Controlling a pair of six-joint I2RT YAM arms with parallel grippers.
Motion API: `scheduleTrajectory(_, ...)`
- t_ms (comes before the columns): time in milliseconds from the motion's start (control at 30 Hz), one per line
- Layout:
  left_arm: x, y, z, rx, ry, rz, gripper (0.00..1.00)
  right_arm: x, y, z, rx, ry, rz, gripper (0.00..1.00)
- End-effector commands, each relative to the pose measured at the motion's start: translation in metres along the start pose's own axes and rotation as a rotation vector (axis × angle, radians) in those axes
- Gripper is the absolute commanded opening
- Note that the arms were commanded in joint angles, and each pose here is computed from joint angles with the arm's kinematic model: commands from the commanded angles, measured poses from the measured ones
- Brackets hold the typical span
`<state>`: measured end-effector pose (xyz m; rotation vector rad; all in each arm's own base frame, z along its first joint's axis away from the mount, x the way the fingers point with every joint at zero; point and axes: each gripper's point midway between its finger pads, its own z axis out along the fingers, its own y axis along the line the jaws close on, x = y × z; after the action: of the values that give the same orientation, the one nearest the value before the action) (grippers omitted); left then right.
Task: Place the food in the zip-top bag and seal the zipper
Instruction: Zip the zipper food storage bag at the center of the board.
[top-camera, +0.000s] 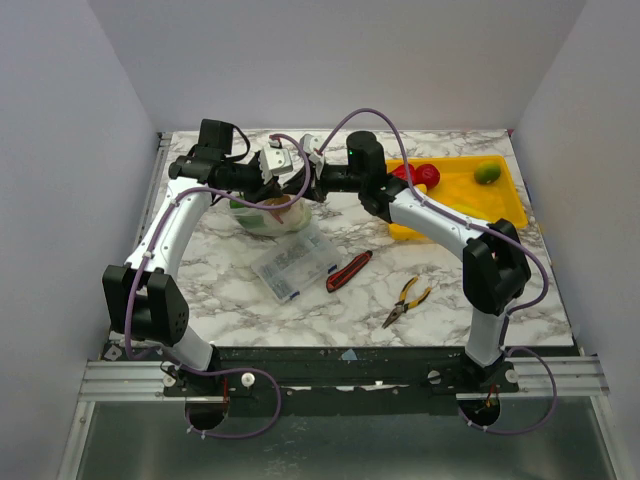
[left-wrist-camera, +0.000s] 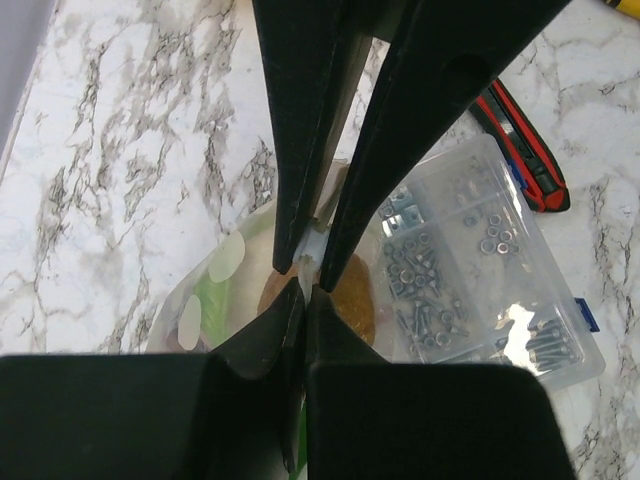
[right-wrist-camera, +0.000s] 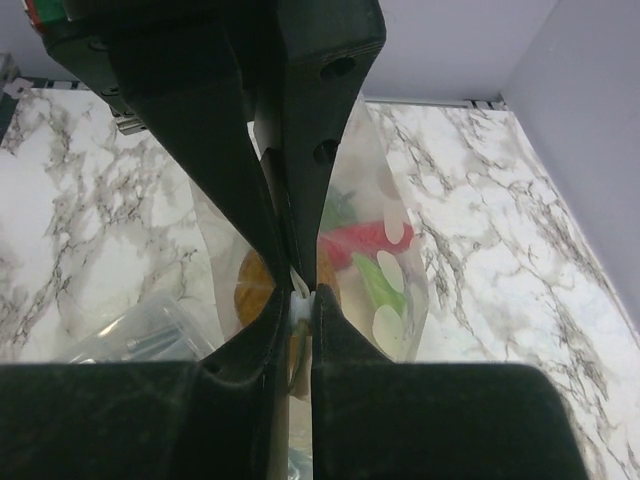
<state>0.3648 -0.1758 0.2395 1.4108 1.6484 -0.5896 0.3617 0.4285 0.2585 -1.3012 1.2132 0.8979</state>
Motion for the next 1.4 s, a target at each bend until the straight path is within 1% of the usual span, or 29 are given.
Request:
scheduleTrajectory(0,-0.034,-0.006,-0.004,0.018,-0.107,0.116,0.0,-0.015,0.032,0.018,-0.187,-0.079,0.02,0.06)
scheduleTrajectory(133,-0.032,-0.005,-0.004,0.011,-0.101,0.116,0.0,-0.017,0.041,0.021,-0.232,-0.092,0.035,0.07)
scheduleTrajectory(200,-0.032,-0.004,-0.003,0.015,-0.1,0.107,0.0,-0.019,0.039,0.023,-0.221,-0.092,0.07,0.1)
scheduleTrajectory(300,-0.033,-0.003,-0.004,0.013,-0.096,0.096,0.0,-0.012,0.023,0.021,-0.117,-0.018,0.133,0.31)
scheduleTrajectory(367,-0.031,-0.003,-0.004,0.008,-0.089,0.093,0.0,-0.011,0.016,0.01,-0.02,0.031,0.18,0.43)
scheduleTrajectory(433,-0.029,-0.001,-0.004,-0.002,-0.082,0.091,0.0,-0.011,0.011,-0.004,0.076,0.052,0.212,0.52)
scheduleTrajectory(567,-0.029,0.002,-0.002,0.002,-0.08,0.077,0.0,-0.002,0.009,-0.026,0.189,0.104,0.246,0.56)
scheduleTrajectory(667,-0.029,0.001,-0.001,0.007,-0.08,0.074,0.0,0.009,0.001,-0.038,0.263,0.159,0.211,0.56)
scheduleTrajectory(767,-0.028,0.0,-0.001,0.002,-0.082,0.078,0.0,0.018,0.0,-0.043,0.263,0.229,0.174,0.52)
scheduleTrajectory(867,-0.028,0.0,-0.001,0.003,-0.082,0.074,0.0,0.02,-0.001,-0.045,0.26,0.25,0.137,0.39)
scheduleTrajectory(933,-0.028,0.0,-0.001,0.002,-0.08,0.071,0.0,0.018,0.001,-0.044,0.239,0.248,0.12,0.32)
scheduleTrajectory(967,-0.027,-0.001,0.0,0.004,-0.08,0.071,0.0,0.017,0.0,-0.042,0.237,0.243,0.117,0.3)
scheduleTrajectory(1167,-0.028,-0.001,0.0,0.005,-0.081,0.067,0.0,0.009,0.002,-0.028,0.188,0.196,0.131,0.25)
scheduleTrajectory(1367,-0.029,-0.001,-0.002,0.001,-0.084,0.069,0.0,0.011,-0.006,-0.016,0.209,0.19,0.13,0.25)
